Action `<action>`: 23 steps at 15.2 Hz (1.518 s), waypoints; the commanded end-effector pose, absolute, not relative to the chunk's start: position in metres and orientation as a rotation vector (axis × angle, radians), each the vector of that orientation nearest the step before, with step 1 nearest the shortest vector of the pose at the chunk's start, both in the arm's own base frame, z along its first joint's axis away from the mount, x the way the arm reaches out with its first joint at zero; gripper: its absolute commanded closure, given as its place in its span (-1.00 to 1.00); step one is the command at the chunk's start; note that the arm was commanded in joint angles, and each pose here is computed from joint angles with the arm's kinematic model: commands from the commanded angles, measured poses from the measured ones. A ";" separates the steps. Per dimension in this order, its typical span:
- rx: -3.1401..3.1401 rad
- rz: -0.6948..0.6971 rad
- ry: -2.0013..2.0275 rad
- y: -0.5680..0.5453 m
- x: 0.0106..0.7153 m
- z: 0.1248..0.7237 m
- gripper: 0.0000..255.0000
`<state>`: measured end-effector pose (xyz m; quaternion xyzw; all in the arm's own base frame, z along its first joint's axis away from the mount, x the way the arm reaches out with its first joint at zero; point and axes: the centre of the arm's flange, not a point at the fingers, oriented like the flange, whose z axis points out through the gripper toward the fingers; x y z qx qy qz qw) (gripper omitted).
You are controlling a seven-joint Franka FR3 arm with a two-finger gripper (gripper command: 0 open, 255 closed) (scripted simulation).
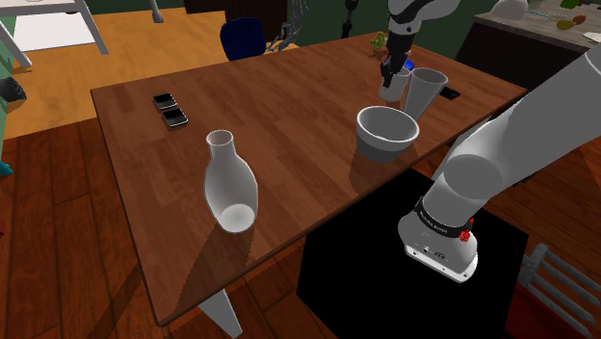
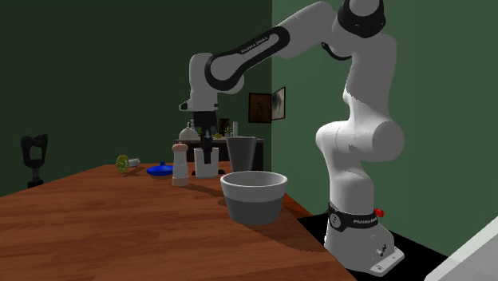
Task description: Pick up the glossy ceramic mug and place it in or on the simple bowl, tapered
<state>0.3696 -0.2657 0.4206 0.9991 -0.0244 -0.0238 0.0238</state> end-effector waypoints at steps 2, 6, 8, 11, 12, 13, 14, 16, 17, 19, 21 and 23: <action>3.092 -0.074 -0.076 -0.266 0.368 0.436 1.00; 3.092 -0.074 -0.076 -0.266 0.368 0.457 1.00; 3.092 -0.074 -0.076 -0.266 0.368 0.468 1.00; 3.092 -0.074 -0.076 -0.266 0.368 0.484 1.00; 3.092 -0.074 -0.076 -0.266 0.368 0.489 1.00; 3.092 -0.074 -0.076 -0.266 0.368 0.494 1.00; 3.092 -0.074 -0.076 -0.266 0.368 0.500 1.00; 3.092 -0.074 -0.076 -0.266 0.368 0.510 1.00; 3.092 -0.074 -0.076 -0.266 0.368 0.516 1.00; 3.092 -0.074 -0.076 -0.266 0.368 0.525 1.00; 3.092 -0.074 -0.076 -0.243 0.356 0.528 1.00; 3.092 -0.074 -0.076 -0.220 0.344 0.531 1.00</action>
